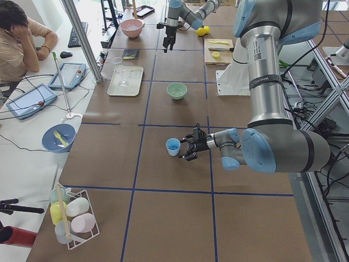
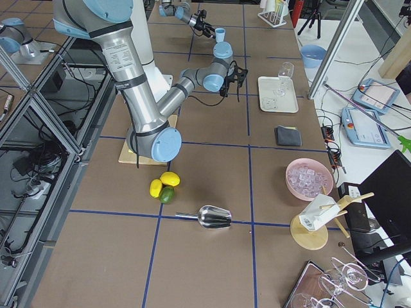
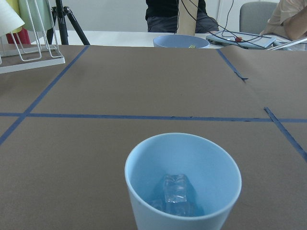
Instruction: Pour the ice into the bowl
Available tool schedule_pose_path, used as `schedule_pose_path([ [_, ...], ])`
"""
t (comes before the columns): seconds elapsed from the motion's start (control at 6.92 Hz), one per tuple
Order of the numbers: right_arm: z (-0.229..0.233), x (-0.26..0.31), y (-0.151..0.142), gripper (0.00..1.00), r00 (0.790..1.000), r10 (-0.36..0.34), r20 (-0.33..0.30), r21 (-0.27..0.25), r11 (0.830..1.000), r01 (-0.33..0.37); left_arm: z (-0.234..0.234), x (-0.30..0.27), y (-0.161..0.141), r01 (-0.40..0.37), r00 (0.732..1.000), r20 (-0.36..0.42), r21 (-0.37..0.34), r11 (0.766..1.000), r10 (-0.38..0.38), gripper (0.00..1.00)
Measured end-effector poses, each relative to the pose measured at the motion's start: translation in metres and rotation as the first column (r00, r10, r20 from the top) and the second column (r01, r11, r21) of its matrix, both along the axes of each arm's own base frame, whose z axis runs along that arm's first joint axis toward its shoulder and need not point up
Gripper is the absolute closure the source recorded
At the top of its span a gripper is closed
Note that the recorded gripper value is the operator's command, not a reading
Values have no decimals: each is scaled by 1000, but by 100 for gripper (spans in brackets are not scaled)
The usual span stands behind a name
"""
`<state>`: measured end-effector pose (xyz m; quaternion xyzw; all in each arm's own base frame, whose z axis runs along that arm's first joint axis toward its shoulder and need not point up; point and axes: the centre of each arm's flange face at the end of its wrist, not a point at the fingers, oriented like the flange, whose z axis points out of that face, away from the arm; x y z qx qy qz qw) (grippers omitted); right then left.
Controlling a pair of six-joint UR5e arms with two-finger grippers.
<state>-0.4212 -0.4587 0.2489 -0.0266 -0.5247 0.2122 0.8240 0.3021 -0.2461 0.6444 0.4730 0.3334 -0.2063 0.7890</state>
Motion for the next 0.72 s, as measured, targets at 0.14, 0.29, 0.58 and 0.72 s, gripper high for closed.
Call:
schedule_pose_path([
  [0.14, 0, 0, 0, 0, 1000, 0, 0, 0, 1000, 0, 6, 9, -2, 16, 1000, 9, 14, 1000, -16, 1],
  [0.29, 1, 0, 0, 0, 1000, 1, -2, 0, 1000, -1, 11, 15, -2, 21, 1000, 18, 19, 1000, -21, 1],
  [0.58, 1, 0, 0, 0, 1000, 2, -2, 0, 1000, -2, 18, 28, -4, 22, 999, 26, 22, 1000, -23, 2],
  [0.72, 1, 0, 0, 0, 1000, 2, -2, 1, 1000, -2, 19, 29, -5, 27, 999, 30, 23, 999, -28, 2],
])
